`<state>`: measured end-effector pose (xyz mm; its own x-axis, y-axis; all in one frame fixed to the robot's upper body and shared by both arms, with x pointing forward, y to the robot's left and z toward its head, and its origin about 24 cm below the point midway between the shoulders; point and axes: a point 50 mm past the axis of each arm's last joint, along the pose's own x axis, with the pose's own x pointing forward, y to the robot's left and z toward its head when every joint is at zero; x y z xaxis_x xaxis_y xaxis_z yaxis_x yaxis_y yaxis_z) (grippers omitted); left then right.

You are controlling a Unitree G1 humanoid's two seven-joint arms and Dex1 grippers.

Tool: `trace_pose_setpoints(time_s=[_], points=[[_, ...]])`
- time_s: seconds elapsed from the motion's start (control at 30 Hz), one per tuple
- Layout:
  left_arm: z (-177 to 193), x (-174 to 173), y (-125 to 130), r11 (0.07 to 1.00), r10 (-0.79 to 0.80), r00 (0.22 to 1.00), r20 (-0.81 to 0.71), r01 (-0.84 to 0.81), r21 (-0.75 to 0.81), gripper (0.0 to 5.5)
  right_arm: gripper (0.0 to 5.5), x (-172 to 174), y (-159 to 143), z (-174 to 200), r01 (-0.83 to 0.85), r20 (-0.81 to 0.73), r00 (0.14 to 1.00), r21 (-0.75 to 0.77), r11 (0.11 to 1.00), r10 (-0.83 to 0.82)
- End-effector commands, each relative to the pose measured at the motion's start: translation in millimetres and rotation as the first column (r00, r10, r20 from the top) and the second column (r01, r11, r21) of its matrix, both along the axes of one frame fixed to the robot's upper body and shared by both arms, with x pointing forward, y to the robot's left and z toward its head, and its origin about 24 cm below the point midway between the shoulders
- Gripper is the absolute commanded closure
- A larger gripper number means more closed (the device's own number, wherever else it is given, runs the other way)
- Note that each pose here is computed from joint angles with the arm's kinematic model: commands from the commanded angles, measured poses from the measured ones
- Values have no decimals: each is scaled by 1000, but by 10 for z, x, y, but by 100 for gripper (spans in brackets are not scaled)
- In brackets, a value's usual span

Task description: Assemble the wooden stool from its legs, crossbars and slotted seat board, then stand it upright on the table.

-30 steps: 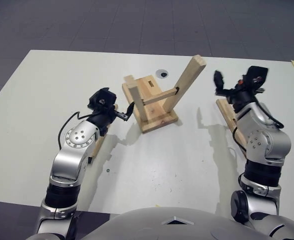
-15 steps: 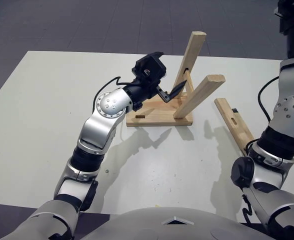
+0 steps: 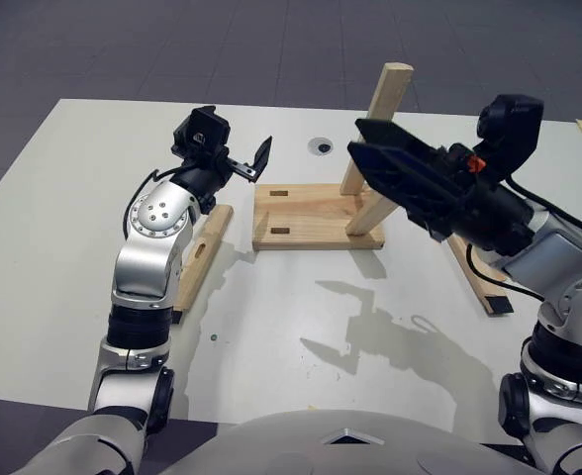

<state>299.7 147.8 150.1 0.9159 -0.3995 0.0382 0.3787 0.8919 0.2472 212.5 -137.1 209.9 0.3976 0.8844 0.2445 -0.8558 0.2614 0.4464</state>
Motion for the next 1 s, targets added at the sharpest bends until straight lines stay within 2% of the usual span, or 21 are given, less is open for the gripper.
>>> trace_pose_setpoints(time_s=[0.03,0.1,0.13,0.17,0.2,0.3,0.4,0.47,0.57,0.7,0.8,0.87,0.93,0.97,1.0], points=[[-32,-31,35,1000,17,1000,-11,-16,20,10,11,249,-196,-335,250,-5,964,-338,907,-267],[-46,-39,25,1000,14,1000,-15,-14,21,10,11,501,-455,-345,469,113,876,-427,773,-469],[-51,-42,18,1000,12,1000,-16,-12,22,10,11,592,-558,-315,554,196,827,-448,702,-527],[-58,-42,6,1000,9,1000,-17,-9,22,10,11,655,-621,-244,606,251,792,-425,672,-556],[-66,-39,-7,1000,5,1000,-19,-5,24,10,11,683,-627,-154,627,276,779,-370,686,-563],[-83,-35,-39,999,-9,1000,-22,10,31,10,11,631,-553,-28,541,206,839,-223,811,-503],[-92,-35,-46,1000,-9,1000,-25,10,26,10,11,445,-492,-181,356,126,934,-257,898,-334],[-97,-38,-51,1000,-9,1000,-25,10,24,10,11,354,-567,-425,311,68,949,-359,880,-307],[-109,-51,-34,1000,-4,1000,-26,5,25,10,11,342,-822,-704,380,55,911,-491,784,-408],[-66,-68,119,999,49,999,-9,-49,1,10,11,429,-1213,-768,596,132,767,-508,622,-627],[-9,-115,326,993,117,993,11,-117,-13,10,11,336,-1516,-837,667,161,678,-544,508,-717],[7,-172,484,984,176,984,7,-176,-31,10,11,237,-1776,-961,685,186,610,-613,393,-770],[-16,-227,586,978,209,978,-7,-209,-19,10,11,158,-1955,-1082,663,200,580,-679,315,-790],[-42,-256,617,977,214,977,-21,-214,-2,10,11,131,-2007,-1124,644,207,580,-709,288,-788],[-87,-294,627,979,203,978,-49,-202,20,10,11,113,-2003,-1143,623,191,601,-719,306,-776]])
